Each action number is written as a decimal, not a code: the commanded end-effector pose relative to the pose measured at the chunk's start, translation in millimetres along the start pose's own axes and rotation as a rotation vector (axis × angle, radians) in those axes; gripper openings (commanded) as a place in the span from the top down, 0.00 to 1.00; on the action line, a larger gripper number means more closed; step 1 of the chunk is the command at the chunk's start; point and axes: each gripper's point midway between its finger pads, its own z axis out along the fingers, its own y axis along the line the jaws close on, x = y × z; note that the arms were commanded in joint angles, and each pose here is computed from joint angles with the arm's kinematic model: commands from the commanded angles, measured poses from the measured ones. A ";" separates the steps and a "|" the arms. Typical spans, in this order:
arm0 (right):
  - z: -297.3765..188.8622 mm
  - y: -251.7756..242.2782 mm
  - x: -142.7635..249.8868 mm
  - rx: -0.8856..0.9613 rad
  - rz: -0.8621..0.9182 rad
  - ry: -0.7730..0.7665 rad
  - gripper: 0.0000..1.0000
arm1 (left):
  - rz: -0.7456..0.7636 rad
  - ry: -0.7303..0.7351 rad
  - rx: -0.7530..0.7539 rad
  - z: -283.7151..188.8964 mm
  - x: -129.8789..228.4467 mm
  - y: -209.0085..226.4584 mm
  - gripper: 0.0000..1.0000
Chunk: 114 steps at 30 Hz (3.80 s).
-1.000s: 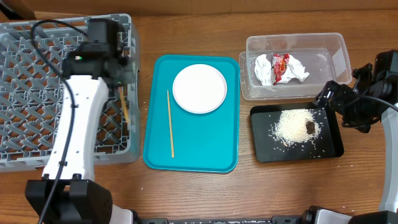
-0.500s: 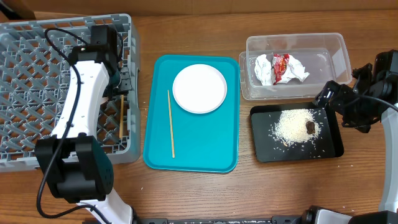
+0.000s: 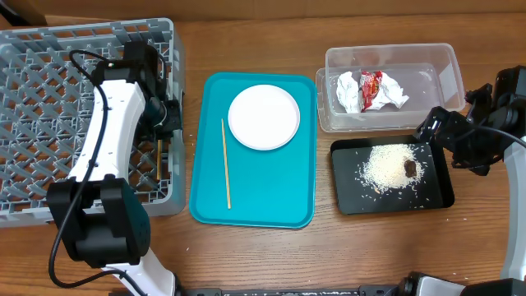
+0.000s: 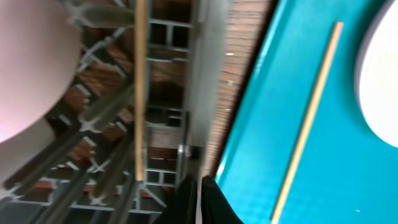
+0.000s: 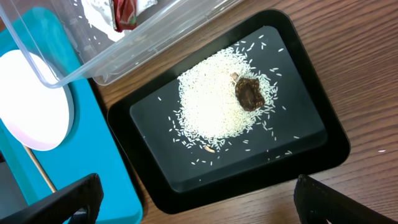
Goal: Sort waste into correct bins and load items into the dishwasher
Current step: 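Insert the chopstick upright into the rack and release it, then reach the left gripper back and grasp the second chopstick, then carry the second chopstick to the rack and stand it upright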
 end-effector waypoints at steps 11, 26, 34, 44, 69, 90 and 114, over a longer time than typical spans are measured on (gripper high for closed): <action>-4.9 2.5 -0.7 -0.008 -0.009 -0.015 0.00 | 0.005 0.070 -0.042 33.2 22.2 2.3 0.93; -4.9 2.0 1.2 -0.006 -0.007 -0.007 0.00 | 0.007 0.118 -0.100 35.9 35.4 13.6 0.96; -4.9 2.0 1.1 -0.006 -0.007 -0.008 0.00 | 0.008 0.128 -0.104 35.3 37.8 14.4 0.96; -4.9 2.1 0.8 -0.006 -0.007 -0.009 0.00 | 0.027 0.074 0.053 19.9 26.5 -36.1 0.85; -4.9 2.4 -0.4 -0.008 -0.008 -0.014 0.00 | 0.176 0.184 0.053 84.5 75.3 -110.1 0.12; -4.9 2.1 0.9 -0.006 -0.007 -0.008 0.00 | 0.154 0.251 -0.065 114.9 80.1 -93.7 0.96; -4.9 2.1 0.9 -0.007 -0.007 -0.008 0.00 | -0.100 -0.218 -0.166 -38.9 -49.7 28.1 0.96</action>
